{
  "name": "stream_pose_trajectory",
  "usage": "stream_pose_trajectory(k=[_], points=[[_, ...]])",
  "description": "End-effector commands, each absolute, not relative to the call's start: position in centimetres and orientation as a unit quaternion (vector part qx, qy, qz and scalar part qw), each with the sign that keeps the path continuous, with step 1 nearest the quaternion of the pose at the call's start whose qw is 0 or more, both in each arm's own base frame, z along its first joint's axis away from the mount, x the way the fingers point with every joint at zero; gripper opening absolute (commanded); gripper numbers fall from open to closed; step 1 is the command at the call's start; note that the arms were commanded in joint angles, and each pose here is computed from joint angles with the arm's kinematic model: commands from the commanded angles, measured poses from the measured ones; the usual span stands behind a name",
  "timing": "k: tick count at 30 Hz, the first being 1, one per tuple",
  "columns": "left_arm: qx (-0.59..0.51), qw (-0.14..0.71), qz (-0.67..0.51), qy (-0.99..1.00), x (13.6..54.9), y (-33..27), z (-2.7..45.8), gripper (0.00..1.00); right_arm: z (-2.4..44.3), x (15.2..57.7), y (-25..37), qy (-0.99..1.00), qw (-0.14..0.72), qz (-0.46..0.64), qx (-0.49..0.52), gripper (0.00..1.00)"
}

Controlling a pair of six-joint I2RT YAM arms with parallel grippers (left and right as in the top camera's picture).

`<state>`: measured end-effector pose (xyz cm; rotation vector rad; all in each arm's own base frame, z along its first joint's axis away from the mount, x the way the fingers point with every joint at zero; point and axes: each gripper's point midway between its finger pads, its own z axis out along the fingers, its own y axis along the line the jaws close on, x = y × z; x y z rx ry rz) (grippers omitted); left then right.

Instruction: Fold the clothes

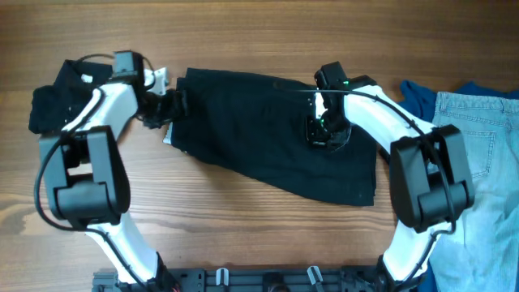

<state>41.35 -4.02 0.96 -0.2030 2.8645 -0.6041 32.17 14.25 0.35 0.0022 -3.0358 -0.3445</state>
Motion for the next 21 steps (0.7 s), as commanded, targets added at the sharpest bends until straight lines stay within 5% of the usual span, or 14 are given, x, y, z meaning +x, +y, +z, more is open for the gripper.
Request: stream_pose_trajectory(k=[1,4,7,12,21], points=[[-0.046,0.012,-0.178,0.983,37.7,-6.0,-5.5,0.68,-0.3,32.2,14.1,-0.993,0.05,-0.104,-0.009,0.08],[-0.055,0.002,-0.16,0.986,37.3,-5.7,-6.3,0.48,-0.3,32.2,14.1,-0.993,0.05,-0.104,-0.008,0.06],[-0.057,0.001,-0.162,0.985,37.3,-5.8,-6.3,0.05,-0.3,32.2,14.1,-0.993,0.05,-0.104,-0.008,0.04],[-0.048,-0.023,-0.12,0.991,36.1,-3.5,-3.5,0.04,-0.1,31.8,13.9,-0.993,0.058,-0.101,-0.01,0.04],[-0.087,0.094,-0.011,0.992,39.0,3.6,15.0,0.04,5.4,31.5,13.6,-0.994,0.01,-0.11,0.008,0.04]])
